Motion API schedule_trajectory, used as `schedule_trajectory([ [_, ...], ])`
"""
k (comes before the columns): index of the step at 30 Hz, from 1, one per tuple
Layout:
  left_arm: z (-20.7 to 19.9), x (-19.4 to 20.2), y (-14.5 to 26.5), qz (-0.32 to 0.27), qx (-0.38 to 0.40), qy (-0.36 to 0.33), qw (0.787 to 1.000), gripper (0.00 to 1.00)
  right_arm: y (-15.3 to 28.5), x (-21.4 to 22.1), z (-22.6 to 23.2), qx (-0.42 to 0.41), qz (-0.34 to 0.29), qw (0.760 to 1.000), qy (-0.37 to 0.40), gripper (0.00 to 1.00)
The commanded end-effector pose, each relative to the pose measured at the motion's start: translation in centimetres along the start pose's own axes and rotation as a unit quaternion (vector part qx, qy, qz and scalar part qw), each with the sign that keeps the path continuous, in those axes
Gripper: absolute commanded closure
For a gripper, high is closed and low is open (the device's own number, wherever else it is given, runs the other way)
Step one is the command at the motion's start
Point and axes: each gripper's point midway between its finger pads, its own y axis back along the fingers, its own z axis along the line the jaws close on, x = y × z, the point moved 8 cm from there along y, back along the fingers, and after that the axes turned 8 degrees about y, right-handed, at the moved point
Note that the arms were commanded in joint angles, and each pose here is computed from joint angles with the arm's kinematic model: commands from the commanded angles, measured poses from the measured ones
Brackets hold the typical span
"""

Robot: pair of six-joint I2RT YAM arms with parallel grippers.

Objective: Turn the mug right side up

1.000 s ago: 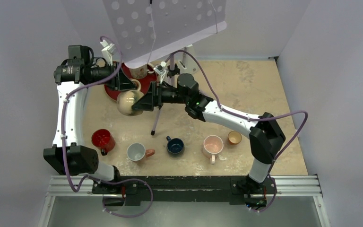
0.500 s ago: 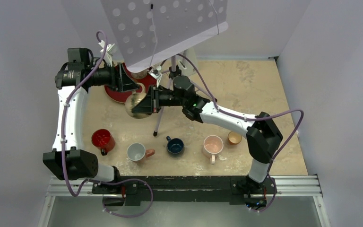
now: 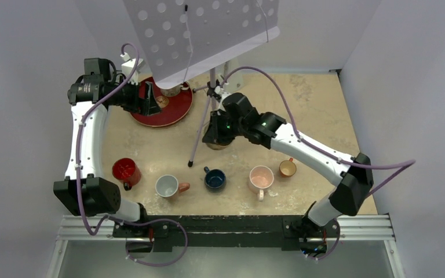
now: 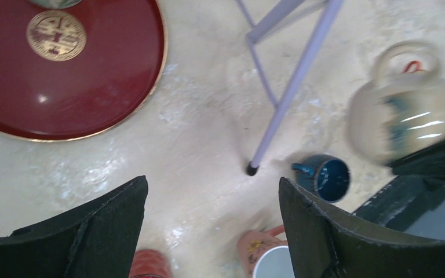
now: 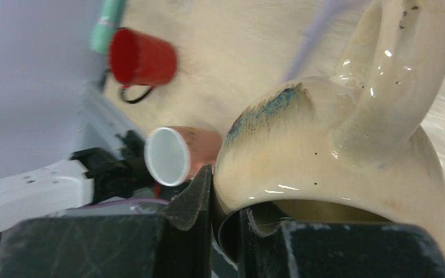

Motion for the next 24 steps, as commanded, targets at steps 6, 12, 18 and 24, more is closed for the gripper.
schedule_trajectory([
  [6,4.2,0.3,-1.4,0.050,-0.100,-0.038,0.993,0.14,11.0,-0.3,-13.0,0.300,-0.053,0.949,-0.075,1.00],
  [12,5.1,0.4,-2.2,0.063,-0.104,-0.048,0.991,0.13,15.3,2.8,-23.0,0.457,-0.058,0.874,-0.157,1.00],
  [18,6.0,-0.3,-2.7,0.062,-0.113,-0.068,0.989,0.13,20.3,5.6,-31.1,0.519,-0.132,0.793,-0.290,1.00],
  [24,7.1,-0.9,-3.5,0.067,-0.121,-0.085,0.987,0.14,21.3,7.7,-34.4,0.552,-0.132,0.749,-0.342,1.00],
])
